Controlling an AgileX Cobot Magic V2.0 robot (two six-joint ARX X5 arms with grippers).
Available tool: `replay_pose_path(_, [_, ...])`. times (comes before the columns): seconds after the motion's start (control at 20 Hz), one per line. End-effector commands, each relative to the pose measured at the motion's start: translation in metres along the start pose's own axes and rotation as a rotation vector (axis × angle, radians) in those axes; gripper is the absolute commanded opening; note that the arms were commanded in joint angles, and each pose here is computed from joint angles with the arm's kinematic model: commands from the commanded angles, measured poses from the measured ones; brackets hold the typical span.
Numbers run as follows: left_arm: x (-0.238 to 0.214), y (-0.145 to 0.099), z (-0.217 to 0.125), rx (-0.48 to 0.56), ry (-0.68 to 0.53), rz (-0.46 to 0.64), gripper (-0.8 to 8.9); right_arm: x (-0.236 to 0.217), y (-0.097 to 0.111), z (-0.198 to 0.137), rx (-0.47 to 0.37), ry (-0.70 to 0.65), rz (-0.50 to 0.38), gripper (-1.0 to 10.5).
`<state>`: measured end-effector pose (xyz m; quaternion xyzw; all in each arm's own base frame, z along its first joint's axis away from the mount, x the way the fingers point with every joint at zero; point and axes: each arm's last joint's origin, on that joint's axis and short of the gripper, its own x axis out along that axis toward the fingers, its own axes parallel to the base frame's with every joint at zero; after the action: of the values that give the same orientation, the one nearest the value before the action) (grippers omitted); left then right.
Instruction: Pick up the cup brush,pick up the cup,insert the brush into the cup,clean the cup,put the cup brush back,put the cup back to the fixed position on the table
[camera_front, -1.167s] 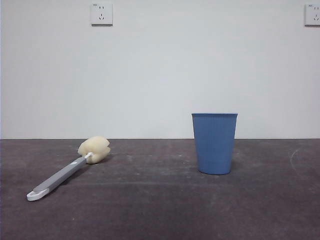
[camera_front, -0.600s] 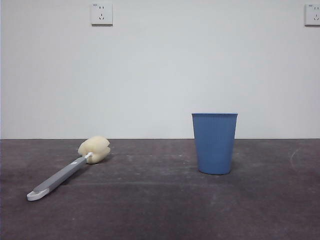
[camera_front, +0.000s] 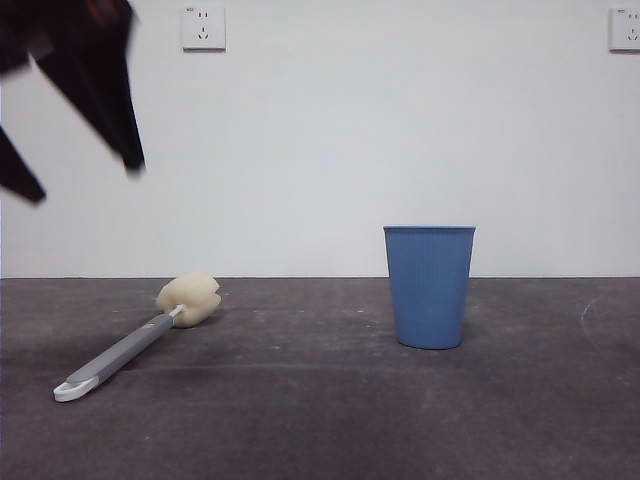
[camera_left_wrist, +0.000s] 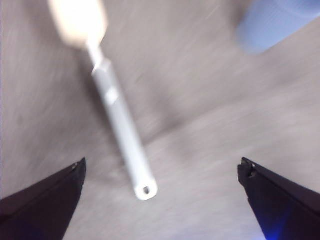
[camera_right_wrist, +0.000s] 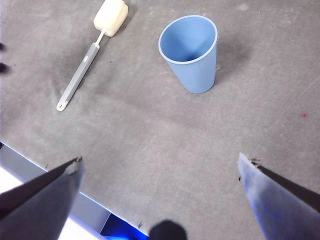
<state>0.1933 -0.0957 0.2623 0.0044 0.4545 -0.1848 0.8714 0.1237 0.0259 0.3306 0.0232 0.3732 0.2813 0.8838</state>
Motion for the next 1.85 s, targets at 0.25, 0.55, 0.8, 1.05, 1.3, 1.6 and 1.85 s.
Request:
replay_pose_path(0.25, [0.064, -0.008, -0.002, -0.050, 0.164, 0.127, 5.66, -0.001, 0.000, 0.001, 0.008, -0.008, 0.000, 5.7])
replay_pose_path(0.55, [0.106, -0.015, -0.013, -0.034, 0.274, 0.190, 5.65, -0.001, 0.000, 0.001, 0.008, -0.009, -0.001, 5.7])
replay_pose_path(0.8, [0.125, -0.015, -0.019, -0.043, 0.303, 0.236, 5.60, -0.001, 0.000, 0.002, 0.009, -0.014, -0.001, 5.6])
replay_pose_path(1.05, [0.127, -0.015, -0.018, -0.063, 0.287, 0.246, 1.75, -0.001, 0.000, 0.002, 0.009, -0.014, -0.002, 5.6])
replay_pose_path(1.3, [0.125, -0.017, -0.018, -0.066, 0.299, 0.219, 0.53, -0.001, 0.000, 0.002, 0.009, -0.014, -0.002, 5.6])
replay_pose_path(1.6, [0.119, -0.019, -0.018, -0.074, 0.307, 0.175, 0.52, -0.001, 0.000, 0.001, 0.012, -0.014, -0.002, 5.6])
replay_pose_path(1.85, [0.113, -0.019, -0.017, -0.064, 0.303, 0.170, -0.08, -0.001, 0.000, 0.001, 0.012, -0.014, -0.001, 5.6])
